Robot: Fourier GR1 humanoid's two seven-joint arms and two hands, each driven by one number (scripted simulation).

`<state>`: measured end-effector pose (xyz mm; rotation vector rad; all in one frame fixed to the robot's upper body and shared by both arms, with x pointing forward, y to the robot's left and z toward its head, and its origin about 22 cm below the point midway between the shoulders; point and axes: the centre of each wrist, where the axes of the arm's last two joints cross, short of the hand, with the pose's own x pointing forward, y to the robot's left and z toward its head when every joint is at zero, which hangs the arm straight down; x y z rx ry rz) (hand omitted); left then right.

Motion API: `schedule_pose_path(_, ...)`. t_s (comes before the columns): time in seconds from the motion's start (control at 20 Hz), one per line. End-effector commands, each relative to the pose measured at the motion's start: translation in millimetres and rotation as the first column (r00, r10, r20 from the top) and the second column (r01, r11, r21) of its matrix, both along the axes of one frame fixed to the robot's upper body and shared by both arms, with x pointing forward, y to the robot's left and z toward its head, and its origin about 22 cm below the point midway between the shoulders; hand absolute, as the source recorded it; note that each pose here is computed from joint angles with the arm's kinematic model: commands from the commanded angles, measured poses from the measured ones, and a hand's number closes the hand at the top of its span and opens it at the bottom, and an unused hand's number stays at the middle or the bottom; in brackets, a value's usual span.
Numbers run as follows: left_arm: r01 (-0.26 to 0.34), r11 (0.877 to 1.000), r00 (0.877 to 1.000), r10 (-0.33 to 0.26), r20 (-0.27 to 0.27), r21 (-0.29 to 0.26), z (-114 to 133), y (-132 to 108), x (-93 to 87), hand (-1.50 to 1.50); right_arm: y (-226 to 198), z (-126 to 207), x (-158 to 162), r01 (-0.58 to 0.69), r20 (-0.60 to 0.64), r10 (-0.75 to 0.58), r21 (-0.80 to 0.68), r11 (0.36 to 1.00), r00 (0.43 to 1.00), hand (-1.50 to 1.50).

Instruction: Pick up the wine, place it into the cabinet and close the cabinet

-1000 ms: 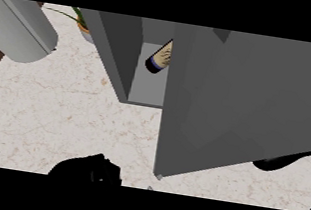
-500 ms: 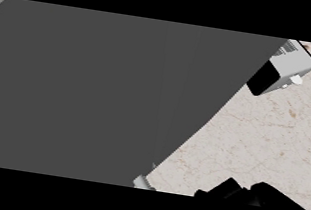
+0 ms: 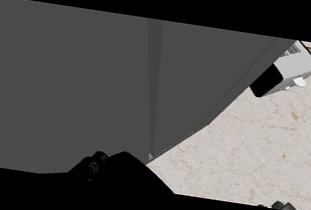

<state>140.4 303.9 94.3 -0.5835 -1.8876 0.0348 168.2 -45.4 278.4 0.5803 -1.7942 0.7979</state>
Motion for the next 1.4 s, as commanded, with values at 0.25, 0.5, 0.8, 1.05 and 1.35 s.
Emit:
schedule_pose_path(0.25,0.066,0.998,0.998,-0.066,0.011,0.003,12,48,8.3,1.5,74,13,52,0.175,0.071,-0.175,0.004,0.985,0.982,1.5)
schedule_pose_path(0.5,0.079,0.997,0.997,-0.079,0.008,-0.016,32,54,7.5,1.5,88,2,100,0.27,0.026,-0.271,0.024,0.962,0.962,1.5)
schedule_pose_path(0.8,0.055,0.998,0.998,-0.055,0.01,-0.013,23,64,11.7,1.5,88,-2,163,0.357,-0.011,-0.357,0.011,0.934,0.934,1.5)
schedule_pose_path(1.05,0.061,0.998,0.998,-0.062,0.025,0.025,34,72,7.6,1.5,65,-37,210,0.435,-0.028,-0.437,-0.056,0.899,0.899,1.5)
schedule_pose_path(1.35,0.044,0.999,0.998,-0.044,0.047,0.003,43,68,13.2,1.5,36,-60,230,0.497,0.028,-0.497,-0.089,0.863,0.868,1.5)
